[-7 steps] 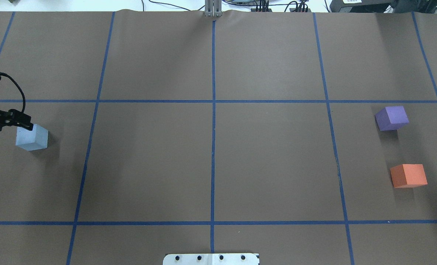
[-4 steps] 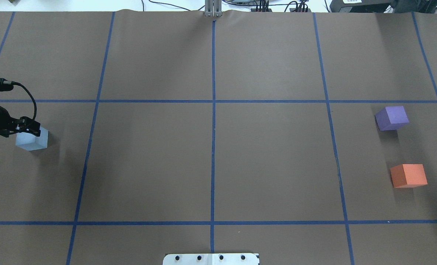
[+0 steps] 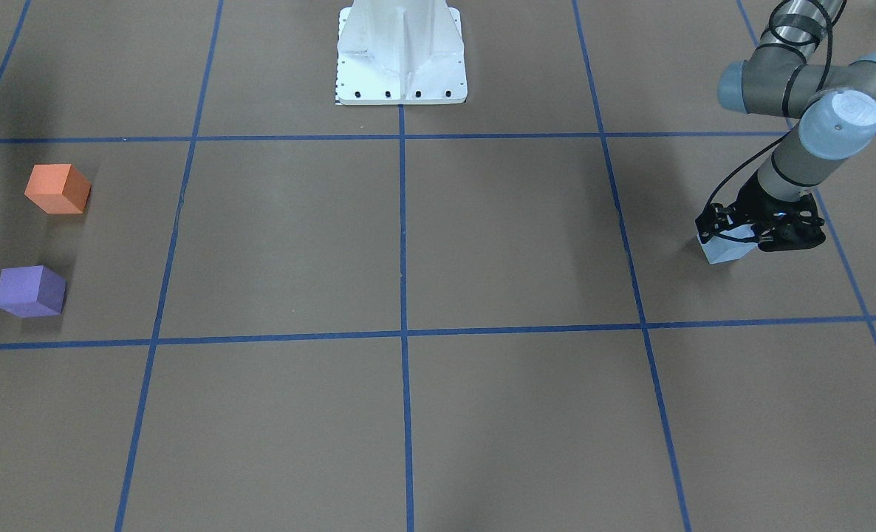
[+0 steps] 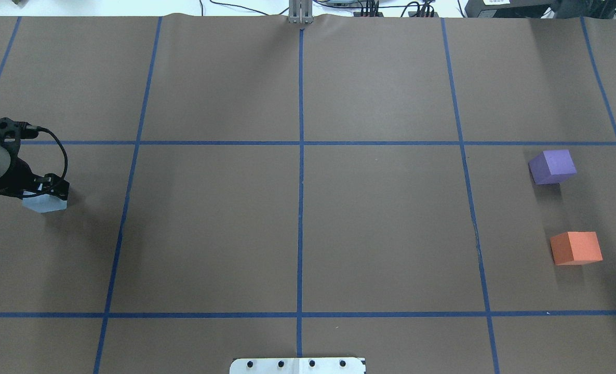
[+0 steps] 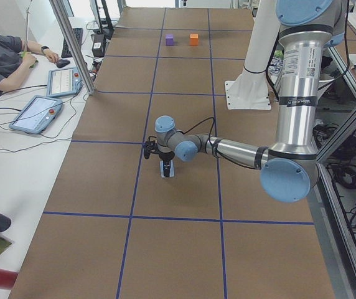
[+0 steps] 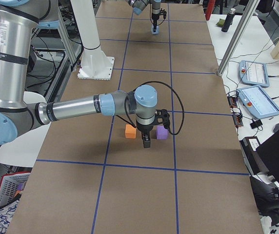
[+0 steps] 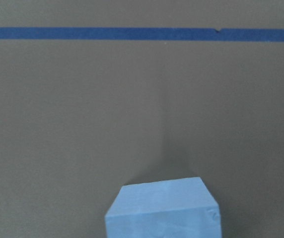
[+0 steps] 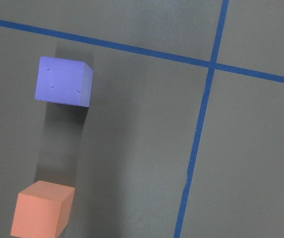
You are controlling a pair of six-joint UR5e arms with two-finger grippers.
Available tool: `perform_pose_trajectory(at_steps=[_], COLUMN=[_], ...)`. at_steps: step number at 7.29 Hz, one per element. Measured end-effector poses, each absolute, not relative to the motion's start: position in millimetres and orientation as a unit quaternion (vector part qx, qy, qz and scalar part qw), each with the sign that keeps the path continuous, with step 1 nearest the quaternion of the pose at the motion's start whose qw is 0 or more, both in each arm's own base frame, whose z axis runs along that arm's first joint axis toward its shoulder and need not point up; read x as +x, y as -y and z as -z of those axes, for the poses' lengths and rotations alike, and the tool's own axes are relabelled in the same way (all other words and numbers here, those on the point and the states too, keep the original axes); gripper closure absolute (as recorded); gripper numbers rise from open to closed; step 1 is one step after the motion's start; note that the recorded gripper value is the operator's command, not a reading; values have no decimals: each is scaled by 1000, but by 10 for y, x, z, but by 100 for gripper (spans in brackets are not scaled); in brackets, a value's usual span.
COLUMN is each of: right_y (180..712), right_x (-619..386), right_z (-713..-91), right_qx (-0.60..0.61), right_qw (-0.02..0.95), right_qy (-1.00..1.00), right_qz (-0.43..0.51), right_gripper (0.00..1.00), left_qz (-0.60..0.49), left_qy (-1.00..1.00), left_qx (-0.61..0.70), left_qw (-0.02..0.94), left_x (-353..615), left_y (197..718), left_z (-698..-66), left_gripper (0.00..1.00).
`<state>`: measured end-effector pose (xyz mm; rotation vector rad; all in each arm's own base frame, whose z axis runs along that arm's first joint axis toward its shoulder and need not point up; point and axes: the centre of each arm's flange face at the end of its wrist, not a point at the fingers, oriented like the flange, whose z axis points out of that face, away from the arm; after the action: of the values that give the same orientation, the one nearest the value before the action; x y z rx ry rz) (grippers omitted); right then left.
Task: Place blue block between orange and purple blocks
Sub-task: 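Lower the left gripper onto the light blue cube and grasp it, then carry the light blue cube with the left gripper to the table center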
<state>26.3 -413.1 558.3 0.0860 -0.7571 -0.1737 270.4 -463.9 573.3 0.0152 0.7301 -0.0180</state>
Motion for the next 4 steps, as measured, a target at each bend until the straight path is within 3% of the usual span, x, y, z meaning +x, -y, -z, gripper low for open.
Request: perform_pose_trajectory(at_steps=[1,4], right_y=[4131,4131], right_x=[263,262], right_z=[-5583,-5582], right_qx=[42,42], right_qw=[925,924], right_qy=[369,370], right_qz=[85,85], right_gripper=[0,0], left_qz=[6,-6], left_qy=[-360,-385], left_qx=[10,35], left_qw=[933,922], left_x=[2729,2818], left_y=[4643,4737], left_z=[-5733,-5309], left_gripper=[100,100])
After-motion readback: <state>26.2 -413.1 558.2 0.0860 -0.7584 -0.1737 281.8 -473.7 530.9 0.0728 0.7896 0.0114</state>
